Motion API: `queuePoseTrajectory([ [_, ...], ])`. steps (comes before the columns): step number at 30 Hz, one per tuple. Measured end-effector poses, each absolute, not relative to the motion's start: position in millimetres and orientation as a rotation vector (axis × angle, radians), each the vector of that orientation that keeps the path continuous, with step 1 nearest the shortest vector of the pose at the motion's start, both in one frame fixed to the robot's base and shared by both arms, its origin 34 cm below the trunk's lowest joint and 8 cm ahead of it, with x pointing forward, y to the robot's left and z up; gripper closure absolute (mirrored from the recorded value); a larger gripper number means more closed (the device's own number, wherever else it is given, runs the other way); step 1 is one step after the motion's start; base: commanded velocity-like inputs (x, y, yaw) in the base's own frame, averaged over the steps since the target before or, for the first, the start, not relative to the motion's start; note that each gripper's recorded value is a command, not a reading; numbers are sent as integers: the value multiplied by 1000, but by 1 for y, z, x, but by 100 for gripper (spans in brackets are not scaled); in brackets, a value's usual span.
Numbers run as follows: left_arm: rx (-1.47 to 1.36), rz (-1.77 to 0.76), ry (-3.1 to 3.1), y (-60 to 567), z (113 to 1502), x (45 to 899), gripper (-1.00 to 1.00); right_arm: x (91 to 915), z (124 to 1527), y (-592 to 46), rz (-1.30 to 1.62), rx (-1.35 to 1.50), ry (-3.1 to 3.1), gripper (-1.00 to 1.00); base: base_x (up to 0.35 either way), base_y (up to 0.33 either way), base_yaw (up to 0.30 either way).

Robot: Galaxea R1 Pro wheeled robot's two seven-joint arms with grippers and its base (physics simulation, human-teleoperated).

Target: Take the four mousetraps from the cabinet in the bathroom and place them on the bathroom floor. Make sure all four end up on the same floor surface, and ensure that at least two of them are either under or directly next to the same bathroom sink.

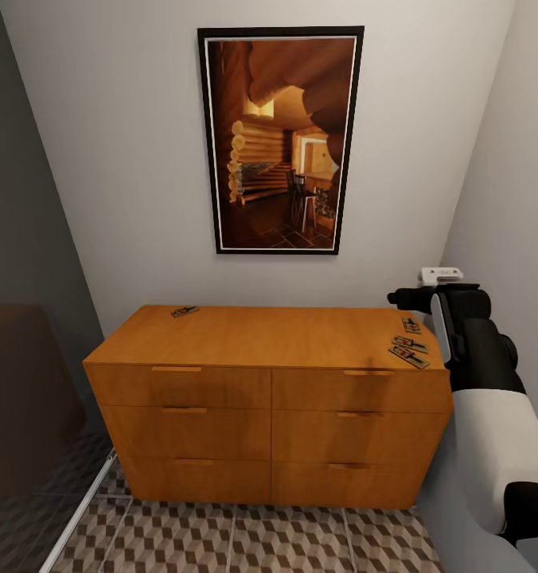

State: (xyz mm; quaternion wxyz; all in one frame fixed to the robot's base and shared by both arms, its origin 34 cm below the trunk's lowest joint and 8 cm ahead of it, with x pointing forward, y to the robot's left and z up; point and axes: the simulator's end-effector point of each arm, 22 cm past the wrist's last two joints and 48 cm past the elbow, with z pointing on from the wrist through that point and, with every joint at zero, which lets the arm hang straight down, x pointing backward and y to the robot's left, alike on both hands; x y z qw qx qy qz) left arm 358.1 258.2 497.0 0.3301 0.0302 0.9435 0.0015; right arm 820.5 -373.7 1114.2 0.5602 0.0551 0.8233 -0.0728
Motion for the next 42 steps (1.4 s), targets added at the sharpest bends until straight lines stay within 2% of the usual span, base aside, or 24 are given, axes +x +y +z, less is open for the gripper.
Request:
queuePoseTrajectory([
  [21,101,32,2550,276,481,322,-100,825,1082,-340,-116,88,1977,-100,0,0,0],
  [42,103,37,2579,280,476,305,-100,828,1054,-372,-170,108,2021,-100,7,0,0],
])
